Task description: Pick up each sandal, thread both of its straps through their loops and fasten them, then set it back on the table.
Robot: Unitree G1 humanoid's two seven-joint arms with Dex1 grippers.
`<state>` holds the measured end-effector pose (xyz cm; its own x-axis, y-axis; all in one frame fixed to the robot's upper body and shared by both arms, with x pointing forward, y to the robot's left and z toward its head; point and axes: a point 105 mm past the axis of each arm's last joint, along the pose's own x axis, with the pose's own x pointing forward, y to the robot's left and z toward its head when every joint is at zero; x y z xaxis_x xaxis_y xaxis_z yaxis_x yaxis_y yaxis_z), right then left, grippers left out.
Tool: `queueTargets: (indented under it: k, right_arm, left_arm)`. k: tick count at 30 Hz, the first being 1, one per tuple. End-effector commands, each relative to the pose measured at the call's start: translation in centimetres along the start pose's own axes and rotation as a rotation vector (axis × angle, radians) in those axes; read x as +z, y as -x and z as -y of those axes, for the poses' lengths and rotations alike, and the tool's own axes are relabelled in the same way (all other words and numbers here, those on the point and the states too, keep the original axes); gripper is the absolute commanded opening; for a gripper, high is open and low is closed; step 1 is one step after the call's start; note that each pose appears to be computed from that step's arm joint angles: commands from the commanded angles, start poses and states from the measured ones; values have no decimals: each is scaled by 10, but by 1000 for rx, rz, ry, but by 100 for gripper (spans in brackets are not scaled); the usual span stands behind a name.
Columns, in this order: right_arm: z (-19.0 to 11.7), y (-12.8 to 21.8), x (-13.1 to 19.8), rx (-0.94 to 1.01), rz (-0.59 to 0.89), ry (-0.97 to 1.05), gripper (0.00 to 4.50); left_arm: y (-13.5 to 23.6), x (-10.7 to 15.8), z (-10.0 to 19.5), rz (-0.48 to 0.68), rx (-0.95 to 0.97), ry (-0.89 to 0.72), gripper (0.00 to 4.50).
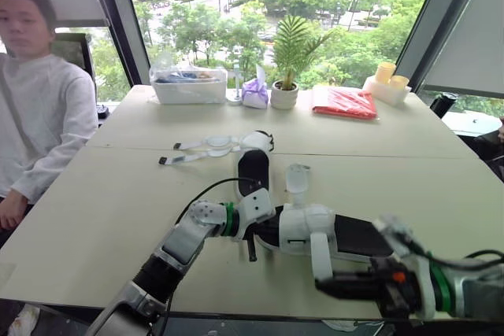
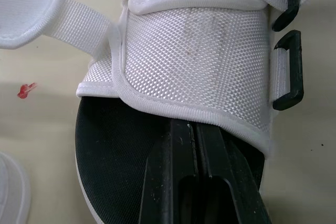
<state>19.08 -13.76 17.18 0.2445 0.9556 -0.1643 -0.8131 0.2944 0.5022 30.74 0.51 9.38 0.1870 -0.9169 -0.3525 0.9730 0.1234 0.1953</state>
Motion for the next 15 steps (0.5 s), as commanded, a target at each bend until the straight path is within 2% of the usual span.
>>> queueTargets:
  k: [1, 6, 11, 14, 15]
  right_arm:
    - [16, -5, 19, -29, 116, -53, 3]
    - [62, -4, 27, -149, 222, -161, 3]
    - [83, -3, 28, -206, 243, -214, 3]
    - [93, 5, 37, -243, 316, -235, 91]
    - [95, 7, 38, -256, 318, -236, 154]
  left_arm:
    - [-7, -1, 7, -5, -37, -3, 0]
    - [-9, 0, 10, -4, -38, -6, 0]
    - [-9, -3, 12, -7, -30, 0, 0]
    - [-8, -1, 11, 3, -15, 2, 0]
    - [-7, 0, 10, 7, -9, 4, 0]
